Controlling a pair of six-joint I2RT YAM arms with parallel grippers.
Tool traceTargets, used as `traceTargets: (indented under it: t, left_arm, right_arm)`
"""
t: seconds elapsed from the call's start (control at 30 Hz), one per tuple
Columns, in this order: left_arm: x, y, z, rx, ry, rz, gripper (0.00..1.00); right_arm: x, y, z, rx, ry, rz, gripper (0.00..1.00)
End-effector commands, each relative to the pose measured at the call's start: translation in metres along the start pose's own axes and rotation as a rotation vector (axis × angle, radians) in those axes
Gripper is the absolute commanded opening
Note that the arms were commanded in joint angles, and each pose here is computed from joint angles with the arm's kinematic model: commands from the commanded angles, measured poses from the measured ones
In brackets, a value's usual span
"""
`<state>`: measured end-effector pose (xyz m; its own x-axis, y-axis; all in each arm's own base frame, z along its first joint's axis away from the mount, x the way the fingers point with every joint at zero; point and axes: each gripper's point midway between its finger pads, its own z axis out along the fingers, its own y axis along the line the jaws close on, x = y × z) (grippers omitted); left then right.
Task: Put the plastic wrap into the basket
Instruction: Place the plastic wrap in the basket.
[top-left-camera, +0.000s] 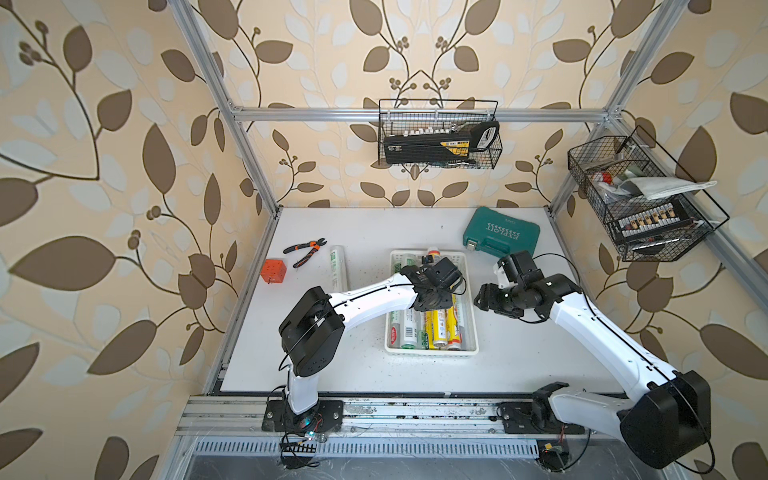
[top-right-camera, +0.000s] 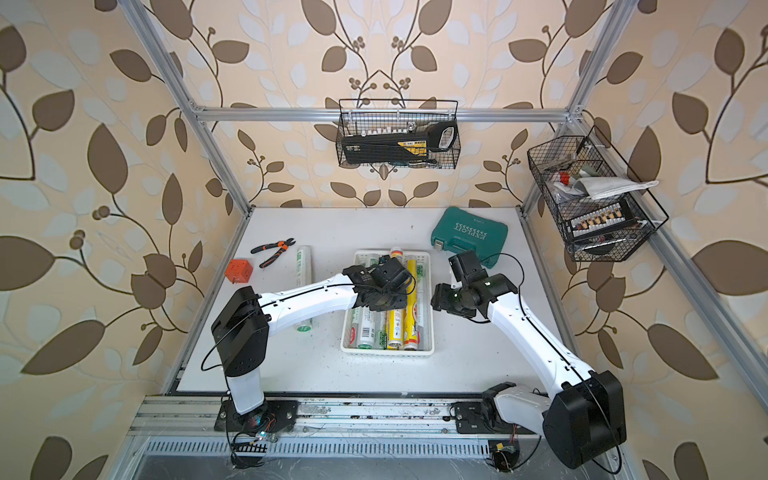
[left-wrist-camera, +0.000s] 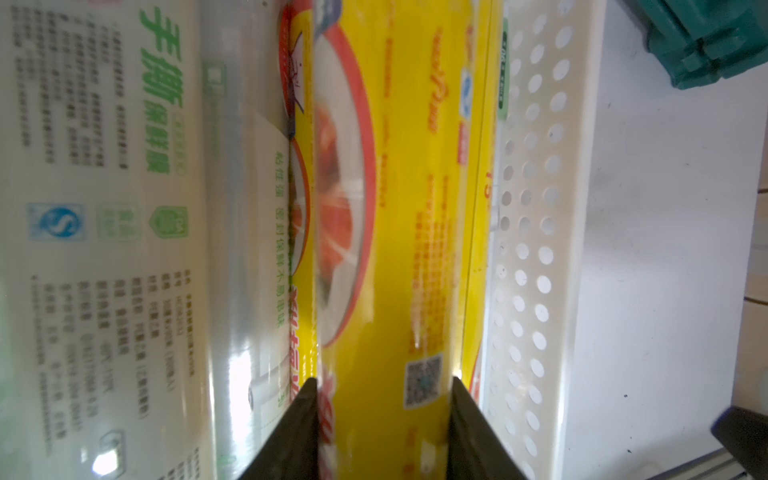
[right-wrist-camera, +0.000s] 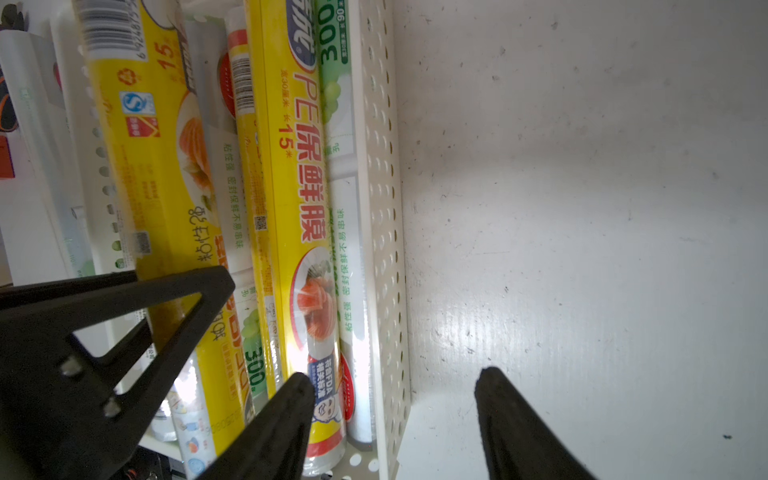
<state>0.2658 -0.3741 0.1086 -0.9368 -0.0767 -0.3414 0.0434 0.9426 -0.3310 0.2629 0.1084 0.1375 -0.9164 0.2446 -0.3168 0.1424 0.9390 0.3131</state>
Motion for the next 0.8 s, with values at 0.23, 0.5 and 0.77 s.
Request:
traceTargets:
  t: [0.23,0.5,0.77]
  left_arm:
    - [0.008,-0.004,0.011,0.017,0.015,0.017,0.45]
    - [0.005,-0.003,0.014,-0.008,0.008,0.024,0.53]
    - [-0.002,-0.003,0.005,-0.031,-0.01,0.042,0.61]
  right_arm:
    - [0.004,-0.001,0.004,-0.012,0.012,-0.011,0.65]
    - [0.006,-0.003,0.006,-0.007,0.019,-0.013,0.65]
    - [0.004,-0.006,0.007,-0.007,0.011,-0.011,0.65]
